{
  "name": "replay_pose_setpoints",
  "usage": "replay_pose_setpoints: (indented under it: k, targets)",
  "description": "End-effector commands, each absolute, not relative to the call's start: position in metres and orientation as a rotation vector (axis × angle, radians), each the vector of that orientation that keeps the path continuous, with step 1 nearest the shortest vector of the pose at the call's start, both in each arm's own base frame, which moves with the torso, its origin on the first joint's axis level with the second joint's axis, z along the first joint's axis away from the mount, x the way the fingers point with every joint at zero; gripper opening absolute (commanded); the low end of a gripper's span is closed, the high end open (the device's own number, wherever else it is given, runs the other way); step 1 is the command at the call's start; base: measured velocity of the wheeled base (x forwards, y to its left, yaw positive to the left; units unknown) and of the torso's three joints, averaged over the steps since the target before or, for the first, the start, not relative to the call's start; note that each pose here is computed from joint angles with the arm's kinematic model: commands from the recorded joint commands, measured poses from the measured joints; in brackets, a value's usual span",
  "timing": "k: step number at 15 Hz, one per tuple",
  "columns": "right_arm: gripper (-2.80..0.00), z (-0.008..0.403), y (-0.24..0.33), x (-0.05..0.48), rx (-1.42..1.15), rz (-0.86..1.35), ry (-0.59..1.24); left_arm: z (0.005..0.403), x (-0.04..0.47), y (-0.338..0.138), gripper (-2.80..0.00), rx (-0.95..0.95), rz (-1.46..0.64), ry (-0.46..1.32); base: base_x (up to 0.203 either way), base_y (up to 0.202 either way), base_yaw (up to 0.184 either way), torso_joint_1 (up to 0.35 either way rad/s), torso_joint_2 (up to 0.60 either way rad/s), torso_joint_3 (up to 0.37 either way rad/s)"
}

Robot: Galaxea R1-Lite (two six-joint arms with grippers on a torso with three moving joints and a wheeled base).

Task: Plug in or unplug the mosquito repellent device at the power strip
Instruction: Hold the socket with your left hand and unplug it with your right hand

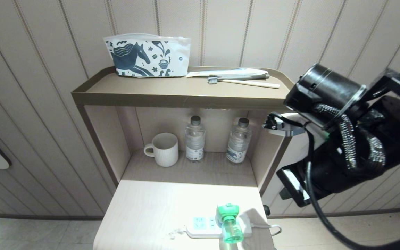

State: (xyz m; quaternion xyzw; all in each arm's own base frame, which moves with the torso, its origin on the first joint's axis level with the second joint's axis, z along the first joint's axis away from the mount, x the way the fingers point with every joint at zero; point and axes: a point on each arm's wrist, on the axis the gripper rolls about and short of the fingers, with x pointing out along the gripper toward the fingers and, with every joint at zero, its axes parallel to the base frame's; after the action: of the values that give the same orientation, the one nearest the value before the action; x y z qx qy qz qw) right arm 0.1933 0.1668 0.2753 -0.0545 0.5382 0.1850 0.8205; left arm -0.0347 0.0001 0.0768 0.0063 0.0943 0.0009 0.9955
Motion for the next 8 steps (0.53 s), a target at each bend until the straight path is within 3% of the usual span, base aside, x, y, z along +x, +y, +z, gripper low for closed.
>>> replay_pose_setpoints:
  k: [1, 4, 8]
  targets:
    - [0.00, 0.259, 0.183, 0.197, -0.076, 0.399, 1.130, 0.077, -0.035, 0.000, -2.80, 0.013, 0.002, 0.192, 0.000, 0.000, 0.000, 0.000, 0.00, 0.000]
    - [0.00, 0.248, 0.193, 0.198, 0.063, 0.344, 1.110, 0.077, -0.035, 0.000, -2.80, 0.013, 0.002, 0.190, 0.000, 0.000, 0.000, 0.000, 0.00, 0.000]
    - [0.00, 0.235, 0.197, 0.182, 0.029, 0.363, 1.159, 0.077, -0.035, 0.000, -2.80, 0.013, 0.002, 0.190, 0.000, 0.000, 0.000, 0.000, 0.00, 0.000]
